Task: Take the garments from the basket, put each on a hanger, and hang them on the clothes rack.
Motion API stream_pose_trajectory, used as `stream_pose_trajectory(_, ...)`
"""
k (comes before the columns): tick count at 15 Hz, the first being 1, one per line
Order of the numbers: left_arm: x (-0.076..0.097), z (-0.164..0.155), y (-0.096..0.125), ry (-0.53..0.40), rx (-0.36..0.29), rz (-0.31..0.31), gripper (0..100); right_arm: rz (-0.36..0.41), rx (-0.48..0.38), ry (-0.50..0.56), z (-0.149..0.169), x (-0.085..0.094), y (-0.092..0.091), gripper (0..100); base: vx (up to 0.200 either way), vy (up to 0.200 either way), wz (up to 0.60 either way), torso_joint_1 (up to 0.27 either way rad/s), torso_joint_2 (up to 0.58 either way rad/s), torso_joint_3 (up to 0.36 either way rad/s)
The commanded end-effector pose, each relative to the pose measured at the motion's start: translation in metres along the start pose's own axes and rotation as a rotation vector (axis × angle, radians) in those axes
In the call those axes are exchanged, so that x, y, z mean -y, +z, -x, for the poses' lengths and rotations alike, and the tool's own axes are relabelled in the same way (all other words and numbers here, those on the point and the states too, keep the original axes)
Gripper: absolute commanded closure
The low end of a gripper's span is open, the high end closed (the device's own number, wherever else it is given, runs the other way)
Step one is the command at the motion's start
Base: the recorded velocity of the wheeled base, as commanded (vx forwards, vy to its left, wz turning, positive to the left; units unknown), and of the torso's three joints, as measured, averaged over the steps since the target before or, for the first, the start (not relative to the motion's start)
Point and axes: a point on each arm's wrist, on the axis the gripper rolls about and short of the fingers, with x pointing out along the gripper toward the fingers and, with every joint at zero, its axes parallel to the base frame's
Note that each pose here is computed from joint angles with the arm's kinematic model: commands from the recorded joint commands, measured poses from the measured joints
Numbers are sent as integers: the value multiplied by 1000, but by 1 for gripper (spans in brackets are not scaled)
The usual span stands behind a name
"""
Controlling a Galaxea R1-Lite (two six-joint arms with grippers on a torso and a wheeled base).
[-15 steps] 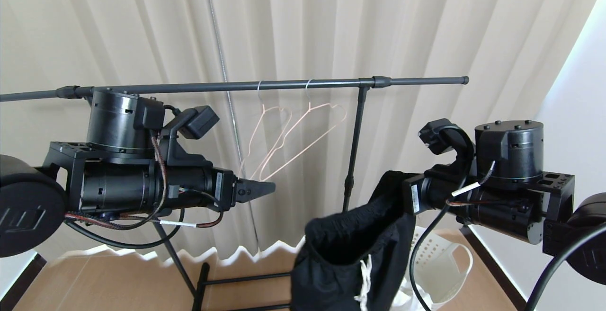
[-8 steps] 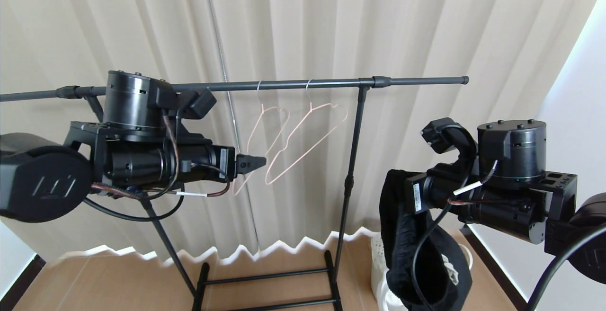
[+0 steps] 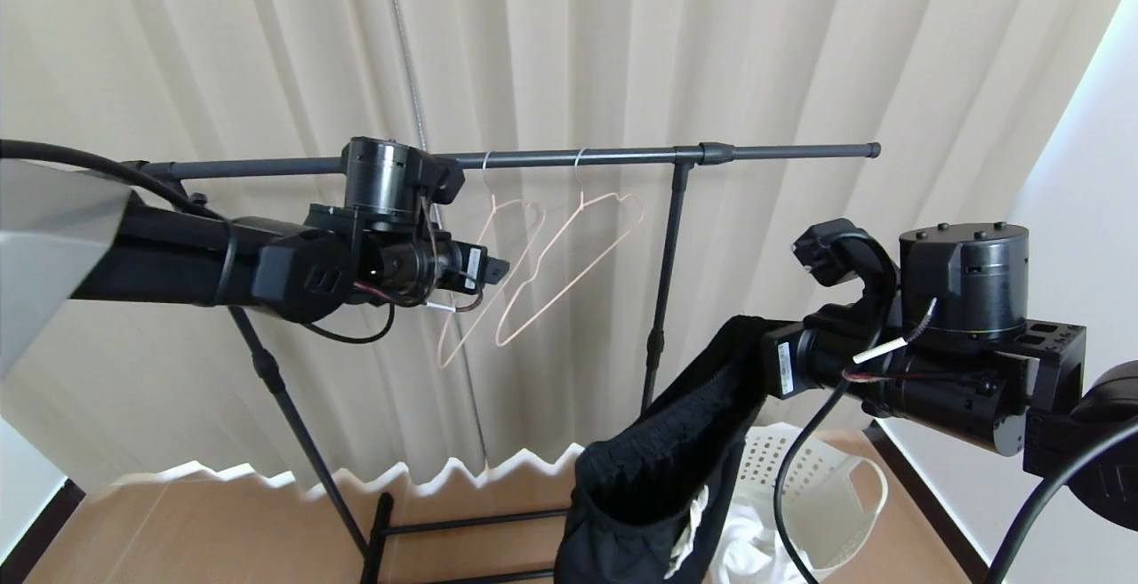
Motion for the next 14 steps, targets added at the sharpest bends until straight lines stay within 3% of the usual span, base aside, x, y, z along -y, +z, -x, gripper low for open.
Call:
stream_pose_trajectory(1,5,-43,-11,34,-31,-5,0,0,0,-2,0,0,0,100,0,0,0,0,0,0)
stream_pose_trajectory(8,6,-79,-18,70,-32,1,0,-1,1,-8,0,1,0,100,0,0,0,0,0,0)
stream_pose_trajectory(14,-6,-90,-29,104,-60,19,0,12,-5,-11,-1,2,-1,100,0,0,0,0,0,0)
